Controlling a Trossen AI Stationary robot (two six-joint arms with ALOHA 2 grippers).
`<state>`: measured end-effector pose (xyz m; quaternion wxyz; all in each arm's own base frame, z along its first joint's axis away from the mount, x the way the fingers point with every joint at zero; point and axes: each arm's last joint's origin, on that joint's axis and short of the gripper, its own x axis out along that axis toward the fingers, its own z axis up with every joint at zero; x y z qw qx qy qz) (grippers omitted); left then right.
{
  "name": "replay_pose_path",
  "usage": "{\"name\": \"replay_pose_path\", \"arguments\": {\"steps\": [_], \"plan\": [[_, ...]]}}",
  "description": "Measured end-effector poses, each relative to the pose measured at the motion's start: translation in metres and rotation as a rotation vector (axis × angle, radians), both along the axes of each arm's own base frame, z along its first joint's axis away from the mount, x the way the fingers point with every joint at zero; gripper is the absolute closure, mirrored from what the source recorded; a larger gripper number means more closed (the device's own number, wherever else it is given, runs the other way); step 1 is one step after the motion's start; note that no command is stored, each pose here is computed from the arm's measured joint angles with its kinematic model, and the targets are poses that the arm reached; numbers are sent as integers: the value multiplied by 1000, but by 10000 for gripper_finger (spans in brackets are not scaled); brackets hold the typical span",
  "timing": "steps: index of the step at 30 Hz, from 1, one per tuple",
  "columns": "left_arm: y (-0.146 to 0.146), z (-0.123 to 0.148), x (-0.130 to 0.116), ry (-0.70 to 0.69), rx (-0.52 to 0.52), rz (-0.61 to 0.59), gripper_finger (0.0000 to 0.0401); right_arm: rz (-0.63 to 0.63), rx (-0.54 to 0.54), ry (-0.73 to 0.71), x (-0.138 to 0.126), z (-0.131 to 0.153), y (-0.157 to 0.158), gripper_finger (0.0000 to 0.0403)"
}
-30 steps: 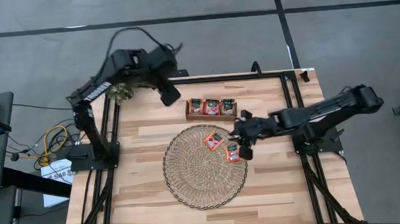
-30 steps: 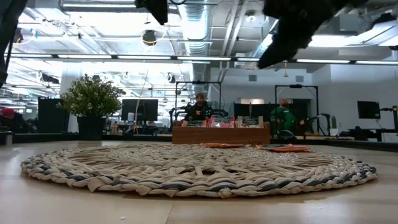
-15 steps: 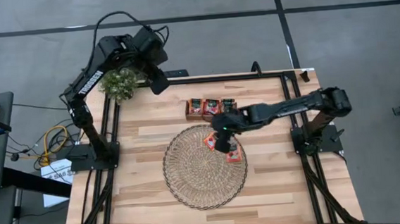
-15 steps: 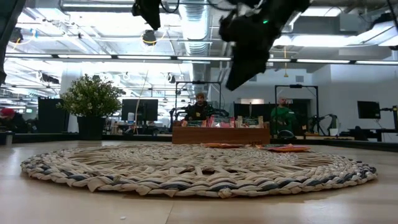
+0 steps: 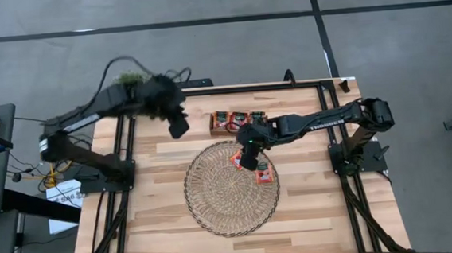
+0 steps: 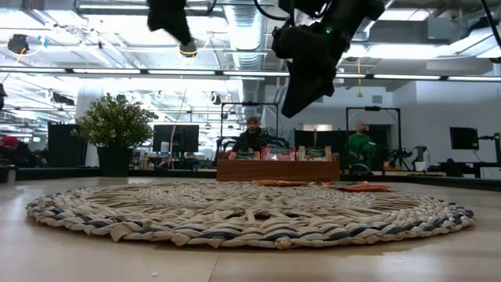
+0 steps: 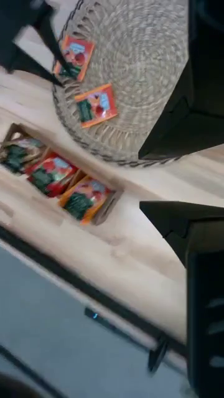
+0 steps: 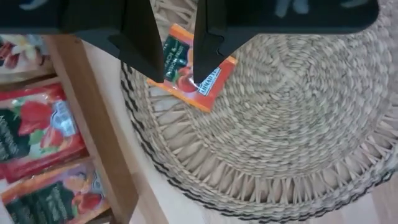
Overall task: Pick & Place Tea
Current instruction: Put the orange tea bag into the left section of the wooden organizer
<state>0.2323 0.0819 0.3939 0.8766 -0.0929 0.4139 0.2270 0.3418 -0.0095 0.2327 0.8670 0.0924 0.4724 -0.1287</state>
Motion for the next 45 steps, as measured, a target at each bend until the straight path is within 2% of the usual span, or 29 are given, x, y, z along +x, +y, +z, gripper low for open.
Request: {"name": "replay_pose_path", "arguments": {"steps": [3, 10, 16, 20, 24, 33, 38, 45], "plan": [[-9, -26, -14, -32, -17, 47, 291, -39, 52, 1, 0, -2, -1, 326], [-31, -62, -34, -158, 12, 105, 291, -61, 143, 20, 4, -11, -6, 315], [-45, -86, -37, -236, 50, 107, 291, -138, 233, 61, 2, -17, -14, 254], [-54, -108, -35, -284, 75, 87, 291, -186, 240, 49, 3, -17, -18, 200], [-61, -132, -34, -320, 66, 58, 291, -249, 238, 77, -1, -19, -21, 173], [-71, -167, -39, -308, 17, 35, 291, -274, 250, 196, 5, -47, -15, 183], [-72, -170, -40, -299, 23, 26, 291, -294, 284, 272, 8, -69, -16, 186], [-72, -169, -40, -294, 34, 3, 291, -323, 300, 274, 10, -74, -19, 184]]}}
